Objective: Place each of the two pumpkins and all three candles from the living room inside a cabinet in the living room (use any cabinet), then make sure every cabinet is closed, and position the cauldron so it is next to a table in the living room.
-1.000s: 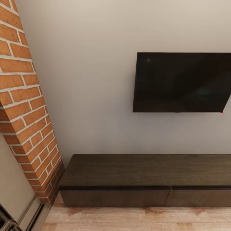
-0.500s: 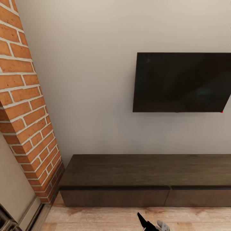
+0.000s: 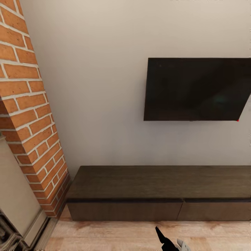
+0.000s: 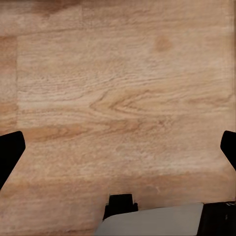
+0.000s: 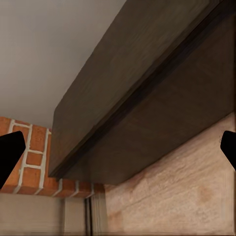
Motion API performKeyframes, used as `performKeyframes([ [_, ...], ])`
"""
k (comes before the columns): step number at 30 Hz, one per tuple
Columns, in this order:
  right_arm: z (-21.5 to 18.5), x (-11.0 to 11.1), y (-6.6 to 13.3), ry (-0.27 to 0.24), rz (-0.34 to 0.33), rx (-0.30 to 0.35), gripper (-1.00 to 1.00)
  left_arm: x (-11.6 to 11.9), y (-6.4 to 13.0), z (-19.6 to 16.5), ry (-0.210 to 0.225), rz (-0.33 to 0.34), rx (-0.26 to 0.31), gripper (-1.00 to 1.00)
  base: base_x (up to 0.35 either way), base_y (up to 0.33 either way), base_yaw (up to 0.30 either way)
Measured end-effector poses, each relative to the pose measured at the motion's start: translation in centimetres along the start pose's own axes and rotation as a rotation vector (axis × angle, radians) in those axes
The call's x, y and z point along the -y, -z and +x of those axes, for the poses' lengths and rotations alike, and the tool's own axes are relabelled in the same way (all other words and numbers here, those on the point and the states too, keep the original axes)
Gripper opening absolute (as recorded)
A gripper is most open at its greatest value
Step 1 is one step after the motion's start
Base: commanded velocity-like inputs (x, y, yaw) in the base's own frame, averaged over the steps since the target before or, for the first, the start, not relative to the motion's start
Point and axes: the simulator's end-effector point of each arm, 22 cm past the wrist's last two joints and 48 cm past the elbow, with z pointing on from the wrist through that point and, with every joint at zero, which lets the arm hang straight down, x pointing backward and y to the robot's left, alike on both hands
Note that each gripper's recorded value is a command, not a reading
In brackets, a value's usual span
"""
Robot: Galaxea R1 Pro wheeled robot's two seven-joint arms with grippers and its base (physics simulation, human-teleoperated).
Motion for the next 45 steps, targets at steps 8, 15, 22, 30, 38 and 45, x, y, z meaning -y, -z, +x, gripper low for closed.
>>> performKeyframes([
  [8,0.0,-0.1,0.0,0.001,-0.003,0.000,1.00,0.0,-0.1,-1.4,-0.002,0.000,0.030,1.00,-0.053,0.000,0.000],
  [15,-0.1,0.0,0.0,-0.001,0.000,0.003,1.00,-0.1,-0.5,-6.1,-0.007,-0.007,0.108,1.00,-0.044,0.000,0.000],
  [22,-0.2,0.0,0.0,-0.005,-0.003,0.008,1.00,-1.0,-0.1,-11.5,-0.014,-0.020,0.203,1.00,-0.242,0.000,0.000],
  [30,0.0,0.0,0.0,-0.004,0.000,0.004,1.00,-1.0,0.5,-10.5,-0.025,-0.015,0.197,1.00,-0.083,0.000,0.000],
  [38,-4.3,-1.8,-1.7,-0.076,-0.038,0.114,1.00,-1.0,0.8,-10.7,-0.026,-0.016,0.229,1.00,-0.199,0.000,0.000],
  [45,-7.1,-3.8,-3.5,-0.139,-0.074,0.185,1.00,-0.8,0.7,-9.3,-0.024,-0.012,0.213,1.00,-0.032,0.000,0.000],
])
